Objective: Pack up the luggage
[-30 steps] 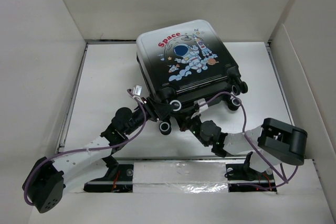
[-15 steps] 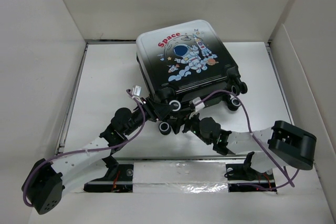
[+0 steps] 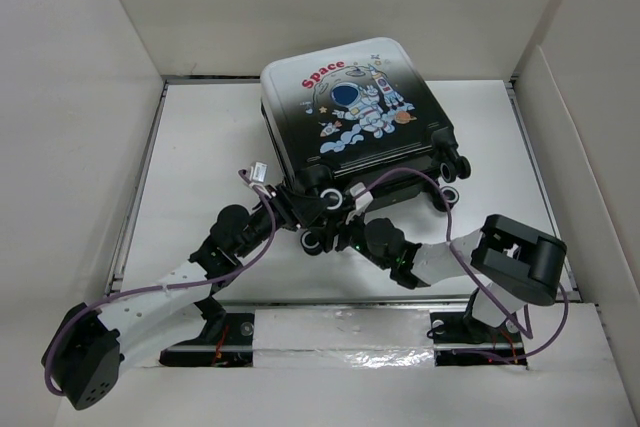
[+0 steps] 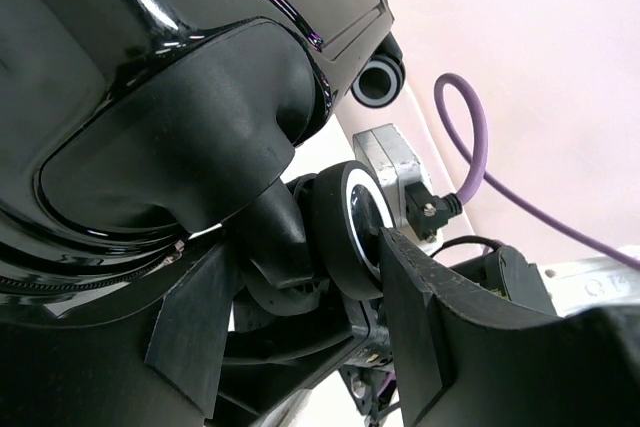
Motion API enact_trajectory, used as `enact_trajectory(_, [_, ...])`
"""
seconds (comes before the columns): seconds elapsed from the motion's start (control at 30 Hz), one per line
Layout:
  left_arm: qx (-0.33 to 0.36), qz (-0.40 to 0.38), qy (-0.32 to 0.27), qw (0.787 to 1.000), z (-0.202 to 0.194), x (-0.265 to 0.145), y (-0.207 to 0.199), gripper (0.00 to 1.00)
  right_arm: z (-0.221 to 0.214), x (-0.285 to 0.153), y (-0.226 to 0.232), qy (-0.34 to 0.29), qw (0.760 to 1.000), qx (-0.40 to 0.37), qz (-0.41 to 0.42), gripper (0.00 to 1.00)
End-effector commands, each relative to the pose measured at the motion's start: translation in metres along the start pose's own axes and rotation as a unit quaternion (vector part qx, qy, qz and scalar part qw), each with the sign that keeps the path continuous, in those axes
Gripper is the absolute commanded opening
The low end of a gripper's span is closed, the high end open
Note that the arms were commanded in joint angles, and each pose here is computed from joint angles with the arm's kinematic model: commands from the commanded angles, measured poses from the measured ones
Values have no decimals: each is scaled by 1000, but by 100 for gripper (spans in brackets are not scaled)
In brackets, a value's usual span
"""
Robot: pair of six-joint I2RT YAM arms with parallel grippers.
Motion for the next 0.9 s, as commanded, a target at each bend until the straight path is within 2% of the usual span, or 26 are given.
enact_trajectory(0.0, [37,-85,-71,993,35,-4,-38,0,55,18,8,-113,992,46,15,63])
enact_trajectory(0.1, [38,-85,-74,993,36,-5,-38,0,58,23,9,-126,990,54,25,61])
enact_trajectory(0.2, [40,-79,-73,993,35,-6,-36,0,66,26,12,-143,987,66,36,51])
enact_trajectory(0.33, [39,-77,-73,994,34,-7,-34,0,73,24,15,-160,983,81,43,32])
enact_trajectory(0.4, [39,-77,-73,994,34,-7,-34,0,70,21,12,-161,982,90,41,27])
enact_trajectory(0.43, [39,-77,-73,994,34,-7,-34,0,73,20,7,-169,980,99,35,16])
enact_trajectory(0.47, [38,-77,-73,994,34,-7,-34,0,72,19,6,-171,979,105,33,13])
enact_trajectory(0.6, [38,-78,-74,993,34,-8,-35,0,63,17,-7,-172,975,139,13,11])
enact_trajectory(0.67, [38,-77,-75,993,34,-8,-34,0,56,18,-8,-163,976,144,15,18])
enact_trajectory(0.7, [38,-77,-75,993,34,-8,-34,0,54,18,-8,-161,975,150,15,26])
enact_trajectory(0.73, [38,-76,-74,994,34,-8,-33,0,51,17,-10,-160,975,154,14,46])
enact_trajectory(0.87, [38,-77,-75,994,33,-8,-33,0,52,19,-14,-161,973,164,21,60])
Point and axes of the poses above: each gripper's point midway between its finger pads, its own x axis out along the fingers, its own y axis along the line the jaws close on, z = x × y, the point moved 3 cm from there along -x, back along the fingers, and after that the axes turned 8 degrees about x, right-handed, at the moved point
